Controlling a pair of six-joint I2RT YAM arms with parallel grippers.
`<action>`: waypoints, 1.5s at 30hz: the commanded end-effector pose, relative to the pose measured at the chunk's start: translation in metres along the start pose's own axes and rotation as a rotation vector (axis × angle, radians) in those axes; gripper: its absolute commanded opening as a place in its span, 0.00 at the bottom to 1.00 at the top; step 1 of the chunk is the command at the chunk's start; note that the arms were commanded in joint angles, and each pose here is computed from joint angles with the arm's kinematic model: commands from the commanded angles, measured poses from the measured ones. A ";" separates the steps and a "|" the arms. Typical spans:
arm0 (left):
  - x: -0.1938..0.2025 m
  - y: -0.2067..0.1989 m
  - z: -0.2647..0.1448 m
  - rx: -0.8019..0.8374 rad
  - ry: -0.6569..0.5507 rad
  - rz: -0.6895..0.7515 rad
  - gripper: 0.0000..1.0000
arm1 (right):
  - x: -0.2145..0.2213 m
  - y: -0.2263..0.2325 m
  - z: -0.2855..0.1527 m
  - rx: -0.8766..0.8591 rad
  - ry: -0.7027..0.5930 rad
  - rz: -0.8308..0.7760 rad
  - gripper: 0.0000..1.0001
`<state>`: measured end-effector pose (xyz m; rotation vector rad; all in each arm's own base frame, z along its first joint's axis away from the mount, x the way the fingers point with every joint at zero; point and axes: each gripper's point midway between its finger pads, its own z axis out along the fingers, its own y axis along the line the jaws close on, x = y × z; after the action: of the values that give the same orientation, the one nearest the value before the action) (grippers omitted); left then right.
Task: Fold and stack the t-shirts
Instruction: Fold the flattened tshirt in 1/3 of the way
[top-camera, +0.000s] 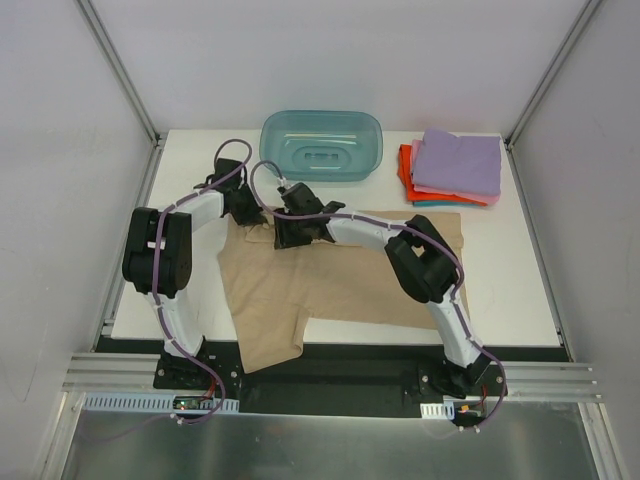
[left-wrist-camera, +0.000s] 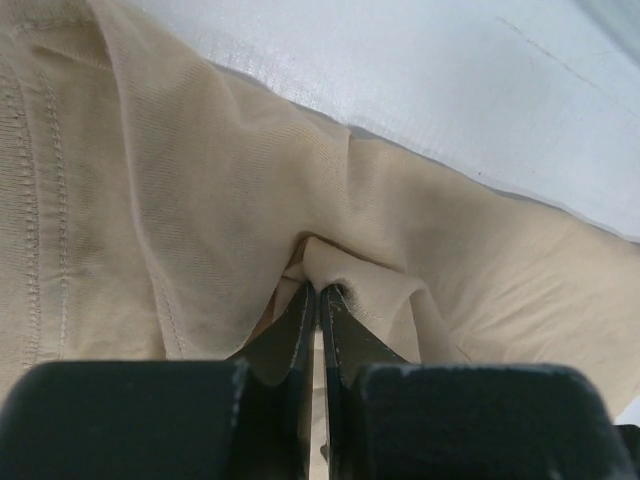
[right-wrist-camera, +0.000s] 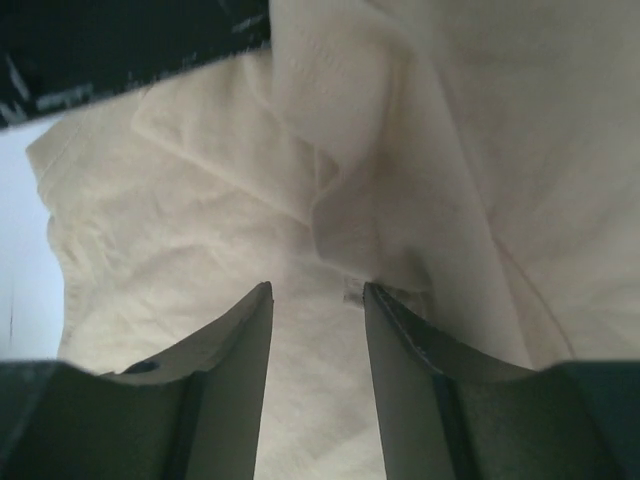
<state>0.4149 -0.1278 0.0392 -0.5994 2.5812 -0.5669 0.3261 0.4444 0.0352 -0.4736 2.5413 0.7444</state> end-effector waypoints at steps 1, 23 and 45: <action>0.003 -0.002 0.000 0.033 0.010 -0.005 0.00 | -0.019 -0.020 0.005 0.176 -0.078 0.004 0.43; 0.002 0.000 -0.015 0.058 -0.017 -0.014 0.00 | -0.033 0.003 -0.042 0.239 -0.130 -0.120 0.01; 0.086 0.046 -0.077 0.026 0.002 -0.098 0.00 | 0.030 0.006 -0.110 0.128 0.040 -0.213 0.01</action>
<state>0.3138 -0.1149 0.0468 -0.6544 2.5697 -0.6243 0.2796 0.3842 0.0844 -0.6495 2.5165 0.4409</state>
